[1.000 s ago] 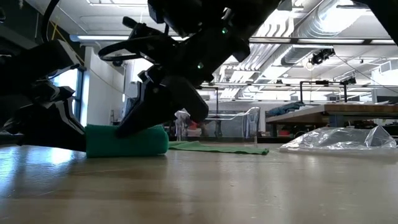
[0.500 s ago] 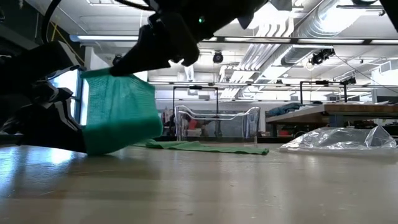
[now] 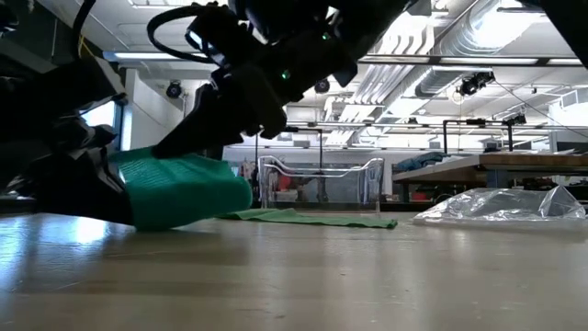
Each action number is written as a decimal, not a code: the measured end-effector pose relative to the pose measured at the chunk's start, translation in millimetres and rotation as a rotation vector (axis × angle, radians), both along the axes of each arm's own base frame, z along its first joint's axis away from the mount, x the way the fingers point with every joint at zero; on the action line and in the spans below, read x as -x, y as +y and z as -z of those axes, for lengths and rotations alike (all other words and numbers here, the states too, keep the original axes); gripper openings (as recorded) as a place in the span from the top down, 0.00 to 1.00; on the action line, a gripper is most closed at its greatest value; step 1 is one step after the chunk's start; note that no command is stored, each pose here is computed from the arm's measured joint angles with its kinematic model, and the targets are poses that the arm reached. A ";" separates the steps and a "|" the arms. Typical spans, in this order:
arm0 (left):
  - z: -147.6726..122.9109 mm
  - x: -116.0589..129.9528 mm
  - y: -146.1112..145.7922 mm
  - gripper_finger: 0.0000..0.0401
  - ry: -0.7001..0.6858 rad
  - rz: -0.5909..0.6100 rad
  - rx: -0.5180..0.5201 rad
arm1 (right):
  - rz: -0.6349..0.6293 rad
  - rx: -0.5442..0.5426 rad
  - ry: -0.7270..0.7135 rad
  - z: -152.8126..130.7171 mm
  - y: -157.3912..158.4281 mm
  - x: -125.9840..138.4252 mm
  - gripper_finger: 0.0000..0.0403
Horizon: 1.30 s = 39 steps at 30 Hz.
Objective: Roll bandage
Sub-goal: Roll the blue bandage
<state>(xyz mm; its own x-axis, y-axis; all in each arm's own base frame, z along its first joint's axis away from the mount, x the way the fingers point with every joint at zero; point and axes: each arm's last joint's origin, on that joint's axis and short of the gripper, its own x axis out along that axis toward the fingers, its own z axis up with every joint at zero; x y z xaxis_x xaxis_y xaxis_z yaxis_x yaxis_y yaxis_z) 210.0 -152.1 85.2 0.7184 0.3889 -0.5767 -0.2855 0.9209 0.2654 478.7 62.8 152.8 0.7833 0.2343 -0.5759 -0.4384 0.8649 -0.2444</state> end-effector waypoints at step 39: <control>-2.9 -9.6 1.6 1.00 -0.001 0.042 0.032 | 0.139 -0.019 0.111 27.7 -25.5 -1.8 0.86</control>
<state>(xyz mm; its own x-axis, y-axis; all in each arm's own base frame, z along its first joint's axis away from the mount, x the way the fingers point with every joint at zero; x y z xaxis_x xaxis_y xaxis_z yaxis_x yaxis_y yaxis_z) 219.6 -150.5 88.1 0.7345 0.3395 -0.5876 -0.2467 0.9402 0.2349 480.5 37.3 125.2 0.7409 0.1393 -0.6570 -0.3374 0.9230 -0.1848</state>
